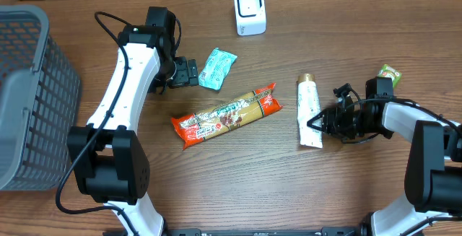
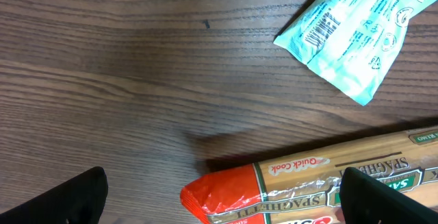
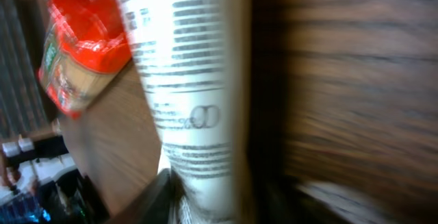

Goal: Scan the item barcode

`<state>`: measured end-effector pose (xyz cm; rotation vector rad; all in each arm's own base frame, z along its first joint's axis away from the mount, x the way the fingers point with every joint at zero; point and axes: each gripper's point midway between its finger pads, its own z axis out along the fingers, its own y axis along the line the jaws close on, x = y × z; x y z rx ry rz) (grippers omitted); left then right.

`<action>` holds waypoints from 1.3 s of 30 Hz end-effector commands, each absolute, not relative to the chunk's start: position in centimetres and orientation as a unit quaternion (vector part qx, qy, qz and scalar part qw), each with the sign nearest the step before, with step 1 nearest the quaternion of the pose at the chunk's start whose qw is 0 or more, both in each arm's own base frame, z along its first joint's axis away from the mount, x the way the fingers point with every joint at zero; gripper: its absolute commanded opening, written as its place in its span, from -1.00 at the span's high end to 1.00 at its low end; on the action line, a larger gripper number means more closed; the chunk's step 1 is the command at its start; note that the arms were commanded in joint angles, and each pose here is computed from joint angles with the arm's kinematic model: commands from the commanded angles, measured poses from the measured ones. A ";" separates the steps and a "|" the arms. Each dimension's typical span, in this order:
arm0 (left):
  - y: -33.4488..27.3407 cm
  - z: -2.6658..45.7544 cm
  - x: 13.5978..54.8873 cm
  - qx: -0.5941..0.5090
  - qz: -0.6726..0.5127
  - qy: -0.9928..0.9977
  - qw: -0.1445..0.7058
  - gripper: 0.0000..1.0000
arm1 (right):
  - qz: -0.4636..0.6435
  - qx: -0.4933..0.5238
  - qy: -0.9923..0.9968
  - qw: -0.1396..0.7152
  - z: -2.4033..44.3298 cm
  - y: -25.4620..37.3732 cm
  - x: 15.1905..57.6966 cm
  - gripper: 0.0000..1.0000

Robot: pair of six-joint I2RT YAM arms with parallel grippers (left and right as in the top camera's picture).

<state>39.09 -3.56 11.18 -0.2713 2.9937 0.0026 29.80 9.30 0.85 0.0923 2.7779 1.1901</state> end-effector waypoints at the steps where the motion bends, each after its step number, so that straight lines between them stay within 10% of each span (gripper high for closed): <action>1: -3.4 11.1 39.1 -0.091 0.005 0.994 0.068 -0.99 | 0.372 0.075 0.925 0.023 -1.3 8.5 28.3 0.74; 13: -3.4 11.1 39.1 -0.091 0.005 0.994 0.069 -0.99 | 0.385 0.084 0.918 0.032 0.7 8.5 30.3 0.92; 24: -3.4 11.1 39.1 -0.091 0.005 0.994 0.068 -0.99 | 0.327 0.024 0.927 0.180 14.1 6.8 36.6 0.93; 39: -3.4 11.1 39.1 -0.091 0.005 0.993 0.068 -0.99 | 0.311 -0.096 0.883 0.338 27.0 10.2 34.2 0.93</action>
